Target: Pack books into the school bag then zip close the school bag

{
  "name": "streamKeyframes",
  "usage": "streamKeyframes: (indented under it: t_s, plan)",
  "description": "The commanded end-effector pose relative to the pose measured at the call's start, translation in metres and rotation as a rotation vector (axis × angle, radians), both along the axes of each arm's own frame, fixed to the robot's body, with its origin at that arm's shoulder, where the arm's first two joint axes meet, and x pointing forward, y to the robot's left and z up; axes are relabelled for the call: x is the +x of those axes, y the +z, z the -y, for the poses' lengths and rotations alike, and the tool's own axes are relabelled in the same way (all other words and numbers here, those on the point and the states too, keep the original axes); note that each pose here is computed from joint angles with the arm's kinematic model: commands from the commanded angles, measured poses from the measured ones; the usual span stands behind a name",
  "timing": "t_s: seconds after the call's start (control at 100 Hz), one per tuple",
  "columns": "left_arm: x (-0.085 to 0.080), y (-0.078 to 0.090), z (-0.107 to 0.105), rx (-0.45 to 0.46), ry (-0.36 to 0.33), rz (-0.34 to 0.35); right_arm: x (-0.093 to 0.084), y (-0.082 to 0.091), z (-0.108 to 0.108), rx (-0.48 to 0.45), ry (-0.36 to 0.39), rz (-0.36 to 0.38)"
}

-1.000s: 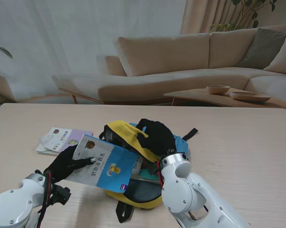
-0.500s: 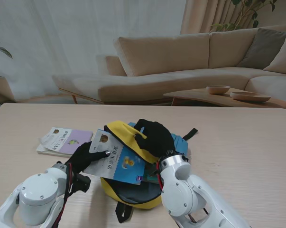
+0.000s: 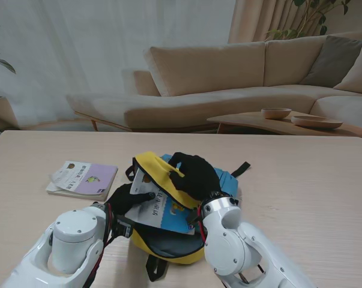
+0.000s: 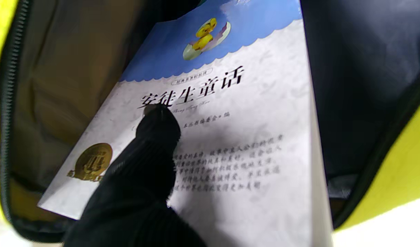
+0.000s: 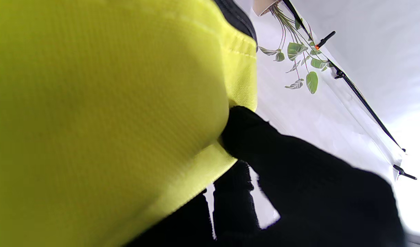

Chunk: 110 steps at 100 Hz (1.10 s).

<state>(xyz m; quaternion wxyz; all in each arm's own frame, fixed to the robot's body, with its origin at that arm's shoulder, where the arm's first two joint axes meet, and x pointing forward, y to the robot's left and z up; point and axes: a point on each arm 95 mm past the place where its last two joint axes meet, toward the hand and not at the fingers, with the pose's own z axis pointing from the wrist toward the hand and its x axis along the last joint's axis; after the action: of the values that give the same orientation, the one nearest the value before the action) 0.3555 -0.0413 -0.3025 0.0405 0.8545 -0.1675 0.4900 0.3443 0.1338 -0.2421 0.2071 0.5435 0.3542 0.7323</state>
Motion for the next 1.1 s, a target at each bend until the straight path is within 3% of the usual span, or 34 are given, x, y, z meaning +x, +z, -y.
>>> streamKeyframes:
  t_s: [0.0, 0.53, 1.09]
  plan:
    - [0.003, 0.002, 0.010, -0.039, -0.020, -0.009, -0.005, 0.004, -0.006, 0.015, 0.028, 0.001]
    - [0.025, -0.012, 0.033, -0.043, -0.065, -0.143, -0.009, 0.003, -0.006, 0.015, 0.043, -0.007]
    - [0.046, -0.008, 0.044, -0.025, -0.125, -0.168, -0.010, 0.001, -0.006, 0.022, 0.057, -0.023]
